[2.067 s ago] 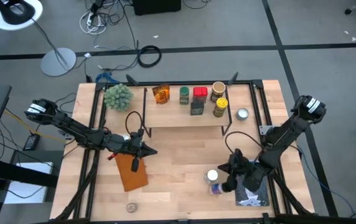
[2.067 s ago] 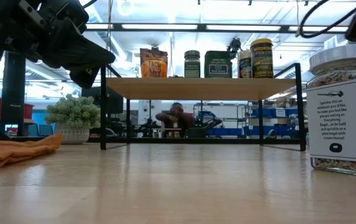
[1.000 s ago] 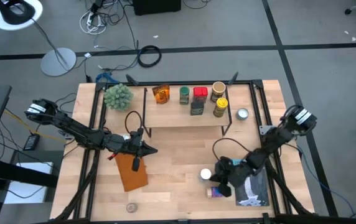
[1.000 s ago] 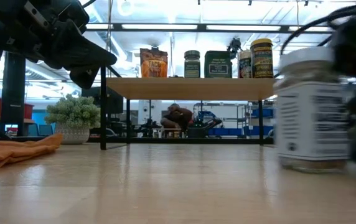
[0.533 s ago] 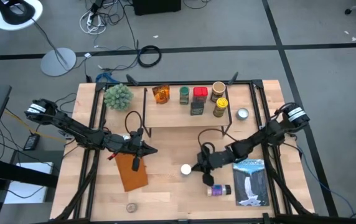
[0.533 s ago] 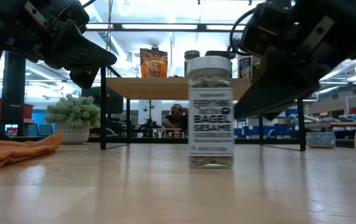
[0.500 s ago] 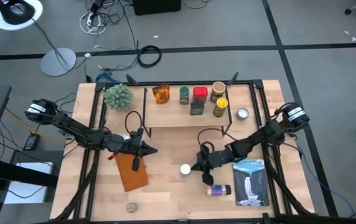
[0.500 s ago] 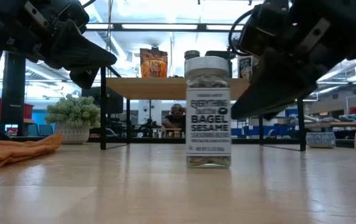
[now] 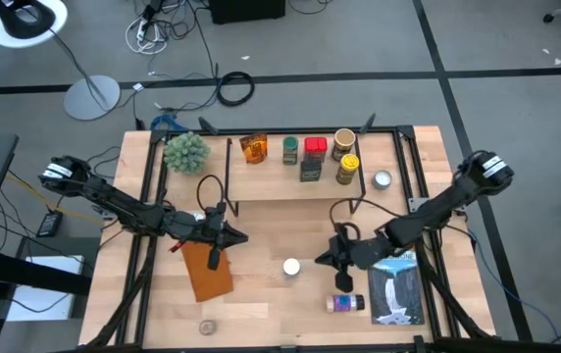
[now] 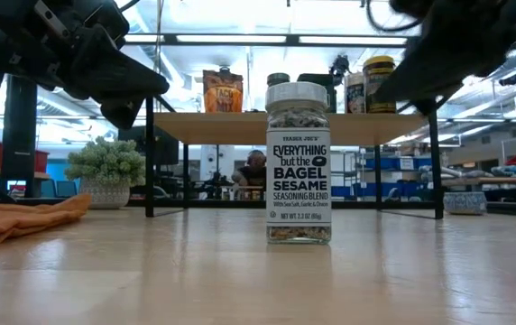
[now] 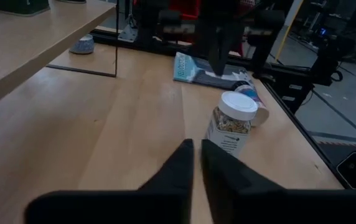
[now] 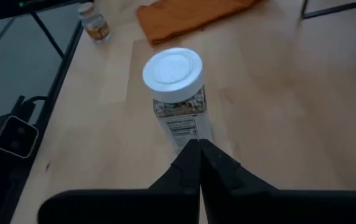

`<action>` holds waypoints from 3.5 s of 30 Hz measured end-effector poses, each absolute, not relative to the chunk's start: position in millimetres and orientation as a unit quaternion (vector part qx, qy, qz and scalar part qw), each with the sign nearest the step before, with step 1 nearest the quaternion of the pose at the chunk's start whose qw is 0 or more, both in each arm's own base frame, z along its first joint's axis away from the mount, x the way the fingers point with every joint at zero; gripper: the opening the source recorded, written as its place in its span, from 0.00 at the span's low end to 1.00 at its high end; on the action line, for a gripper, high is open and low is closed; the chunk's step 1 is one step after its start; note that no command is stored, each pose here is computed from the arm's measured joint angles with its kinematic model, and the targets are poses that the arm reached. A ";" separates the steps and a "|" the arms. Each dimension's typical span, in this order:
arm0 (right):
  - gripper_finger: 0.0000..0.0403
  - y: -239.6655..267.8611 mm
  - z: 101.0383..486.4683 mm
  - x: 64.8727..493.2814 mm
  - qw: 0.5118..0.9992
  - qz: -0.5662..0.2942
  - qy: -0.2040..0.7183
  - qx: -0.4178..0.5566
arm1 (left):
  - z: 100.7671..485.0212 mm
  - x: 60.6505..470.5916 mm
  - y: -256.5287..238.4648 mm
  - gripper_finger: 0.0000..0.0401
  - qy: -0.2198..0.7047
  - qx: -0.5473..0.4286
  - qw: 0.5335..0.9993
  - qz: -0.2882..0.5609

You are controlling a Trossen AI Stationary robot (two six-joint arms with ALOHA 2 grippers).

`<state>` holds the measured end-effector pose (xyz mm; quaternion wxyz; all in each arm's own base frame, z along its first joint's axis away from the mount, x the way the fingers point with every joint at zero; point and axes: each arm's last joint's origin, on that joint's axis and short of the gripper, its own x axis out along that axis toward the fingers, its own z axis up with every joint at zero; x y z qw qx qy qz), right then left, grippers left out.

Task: Shelf spices
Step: Put the white seasoning bottle on the shelf

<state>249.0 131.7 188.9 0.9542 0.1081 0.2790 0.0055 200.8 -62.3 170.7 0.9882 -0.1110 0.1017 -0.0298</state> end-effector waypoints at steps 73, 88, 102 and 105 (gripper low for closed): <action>0.00 149.3 201.8 215.5 0.951 -0.030 0.279 0.130 | 139.1 306.1 -146.6 0.66 0.199 -0.089 0.976 -0.001; 0.00 148.0 201.8 216.3 0.951 -0.034 0.278 0.130 | 145.8 312.2 -140.5 0.66 0.169 -0.075 0.983 -0.015; 0.00 148.5 202.8 217.0 0.952 -0.033 0.272 0.135 | 148.5 318.5 -130.2 0.66 0.162 -0.087 0.982 -0.040; 0.00 148.5 202.8 217.0 0.952 -0.033 0.272 0.135 | 150.2 320.6 -128.9 0.66 0.159 -0.088 0.983 -0.038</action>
